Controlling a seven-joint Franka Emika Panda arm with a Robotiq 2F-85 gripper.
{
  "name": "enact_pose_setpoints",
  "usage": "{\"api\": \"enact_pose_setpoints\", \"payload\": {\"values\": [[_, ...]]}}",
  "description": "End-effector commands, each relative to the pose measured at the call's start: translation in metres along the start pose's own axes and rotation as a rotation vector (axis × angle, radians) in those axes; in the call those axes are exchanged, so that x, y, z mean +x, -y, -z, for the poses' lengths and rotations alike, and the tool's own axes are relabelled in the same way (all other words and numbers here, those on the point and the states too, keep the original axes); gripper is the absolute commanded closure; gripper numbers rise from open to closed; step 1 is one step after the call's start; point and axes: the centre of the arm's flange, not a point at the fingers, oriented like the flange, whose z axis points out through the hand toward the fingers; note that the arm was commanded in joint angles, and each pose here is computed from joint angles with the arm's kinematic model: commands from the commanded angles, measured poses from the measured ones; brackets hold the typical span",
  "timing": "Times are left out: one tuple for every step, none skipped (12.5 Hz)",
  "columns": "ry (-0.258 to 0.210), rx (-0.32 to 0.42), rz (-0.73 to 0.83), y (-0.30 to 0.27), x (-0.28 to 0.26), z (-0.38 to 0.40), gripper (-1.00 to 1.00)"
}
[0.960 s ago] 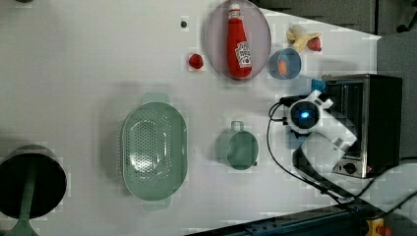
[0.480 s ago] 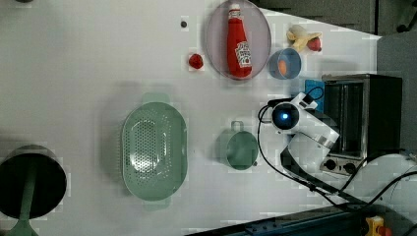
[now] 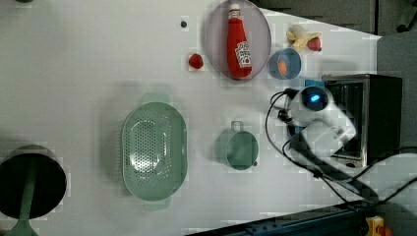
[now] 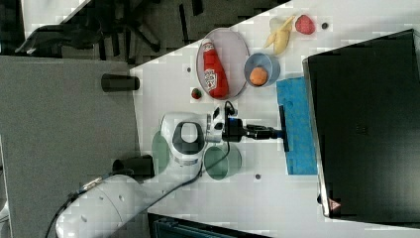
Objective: Flap open oven.
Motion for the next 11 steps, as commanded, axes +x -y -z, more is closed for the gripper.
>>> {"api": "enact_pose_setpoints", "payload": {"values": [[-0.039,0.286,-0.247,-0.001,0.020,0.112,0.65],[0.005,0.366,-0.346,-0.017,0.025,0.135,0.65],[0.052,0.440,-0.436,-0.036,0.028,0.157,0.65],[0.086,0.499,-0.494,-0.055,0.029,0.179,0.65],[0.106,0.539,-0.533,-0.074,0.028,0.199,0.65],[0.114,0.566,-0.561,-0.095,0.027,0.219,0.65],[0.111,0.581,-0.583,-0.119,0.027,0.238,0.65],[0.106,0.594,-0.605,-0.145,0.026,0.256,0.65],[0.106,0.604,-0.625,-0.170,0.024,0.273,0.65],[0.121,0.605,-0.638,-0.194,0.019,0.288,0.65],[0.151,0.597,-0.644,-0.213,0.011,0.300,0.65]]}}
